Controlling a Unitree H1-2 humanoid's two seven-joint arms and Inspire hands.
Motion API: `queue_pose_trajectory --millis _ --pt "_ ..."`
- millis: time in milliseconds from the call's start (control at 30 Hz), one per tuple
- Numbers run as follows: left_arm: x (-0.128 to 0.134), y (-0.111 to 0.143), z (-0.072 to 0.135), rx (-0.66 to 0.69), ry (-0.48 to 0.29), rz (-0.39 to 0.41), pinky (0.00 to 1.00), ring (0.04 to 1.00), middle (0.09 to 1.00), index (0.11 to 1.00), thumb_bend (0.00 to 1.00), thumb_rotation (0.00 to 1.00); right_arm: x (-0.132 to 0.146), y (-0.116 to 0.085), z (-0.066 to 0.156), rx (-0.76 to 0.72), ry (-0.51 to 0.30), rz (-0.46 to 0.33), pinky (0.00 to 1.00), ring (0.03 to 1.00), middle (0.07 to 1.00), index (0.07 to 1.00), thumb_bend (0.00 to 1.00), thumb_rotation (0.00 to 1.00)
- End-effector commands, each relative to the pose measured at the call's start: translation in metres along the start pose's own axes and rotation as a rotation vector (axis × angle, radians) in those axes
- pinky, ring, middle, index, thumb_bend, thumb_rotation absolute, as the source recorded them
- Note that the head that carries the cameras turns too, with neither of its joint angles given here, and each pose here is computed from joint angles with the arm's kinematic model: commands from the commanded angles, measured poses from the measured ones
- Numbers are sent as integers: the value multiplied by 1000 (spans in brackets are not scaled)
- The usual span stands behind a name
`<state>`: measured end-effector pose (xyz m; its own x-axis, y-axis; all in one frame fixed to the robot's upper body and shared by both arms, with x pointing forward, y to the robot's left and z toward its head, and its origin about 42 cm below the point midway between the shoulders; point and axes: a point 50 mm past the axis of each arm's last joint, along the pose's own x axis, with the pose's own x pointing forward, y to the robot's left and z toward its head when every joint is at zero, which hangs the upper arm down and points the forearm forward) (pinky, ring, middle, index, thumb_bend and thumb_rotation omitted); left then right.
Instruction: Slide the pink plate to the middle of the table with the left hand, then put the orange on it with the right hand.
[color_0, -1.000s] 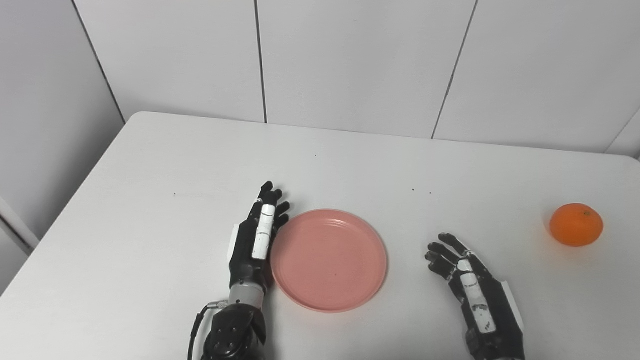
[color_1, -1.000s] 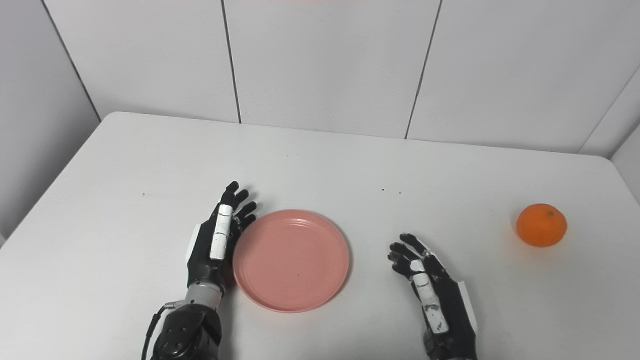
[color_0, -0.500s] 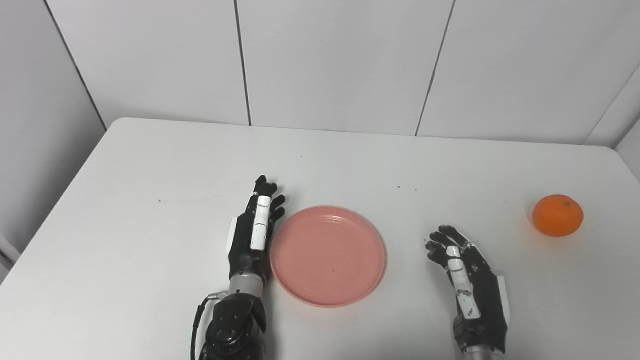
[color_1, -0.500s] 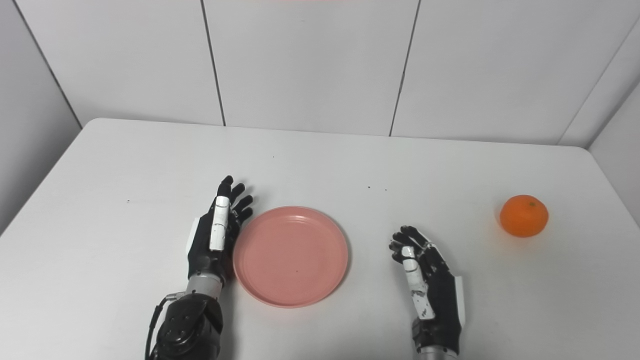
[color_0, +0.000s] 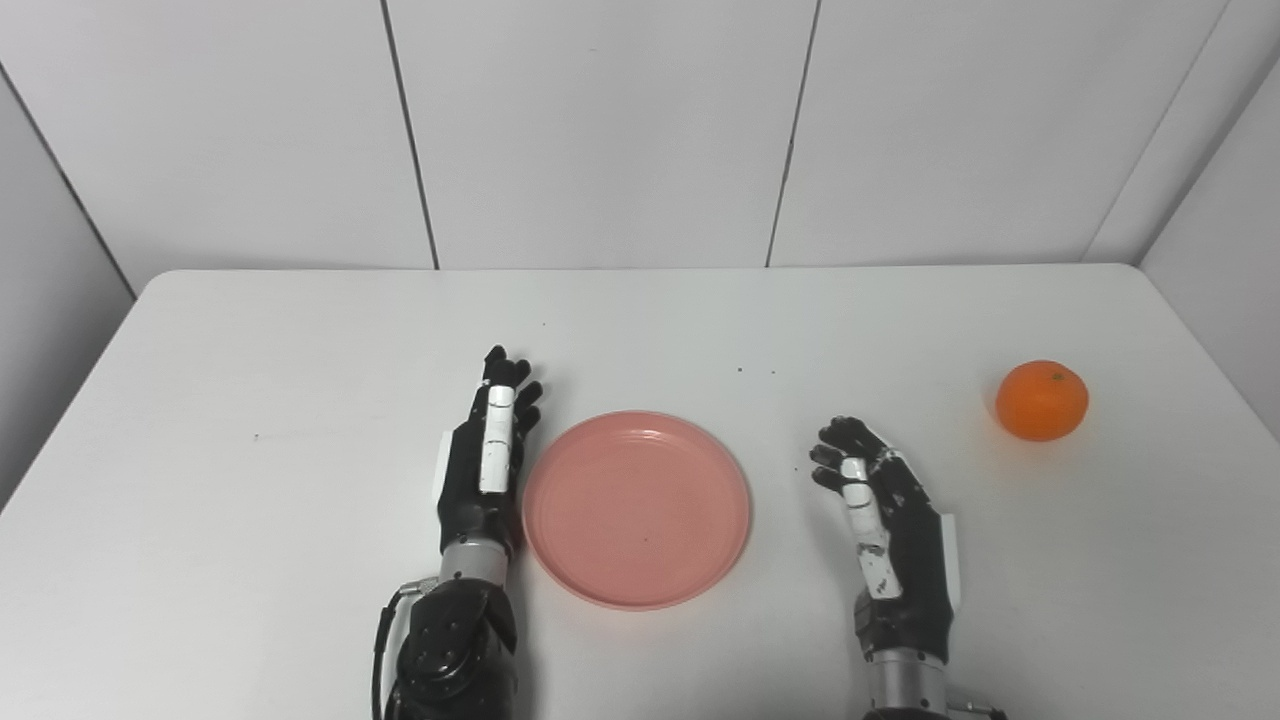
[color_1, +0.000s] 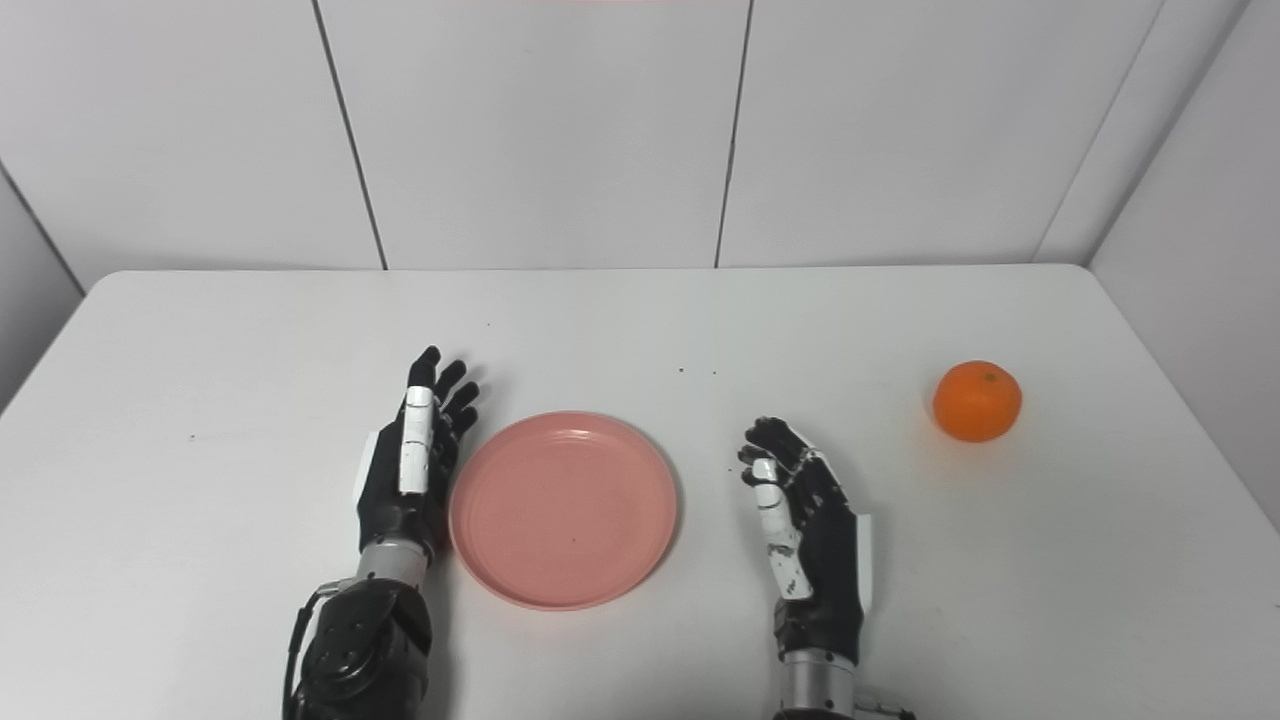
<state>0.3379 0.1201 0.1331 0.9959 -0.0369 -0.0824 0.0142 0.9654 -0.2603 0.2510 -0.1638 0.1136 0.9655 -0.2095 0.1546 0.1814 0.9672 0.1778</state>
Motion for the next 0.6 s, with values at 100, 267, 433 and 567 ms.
queue_pose_trajectory --millis 100,267,433,567 --pt "2 -15 -19 -82 102 -42 922 918 949 991 749 910 -11 8 -19 12 17 -49 723 724 731 703 688 682" --pt "4 -13 -26 -116 118 -43 907 912 950 993 739 891 -10 9 -10 24 -19 -102 729 720 723 709 675 683" --pt "7 -10 -27 -124 119 -42 899 898 942 979 733 886 -8 7 -1 22 -40 -124 702 706 717 702 664 697" --pt "7 -7 -28 -128 116 -43 921 906 949 983 734 892 -7 6 4 30 -51 -128 691 697 711 693 647 666"
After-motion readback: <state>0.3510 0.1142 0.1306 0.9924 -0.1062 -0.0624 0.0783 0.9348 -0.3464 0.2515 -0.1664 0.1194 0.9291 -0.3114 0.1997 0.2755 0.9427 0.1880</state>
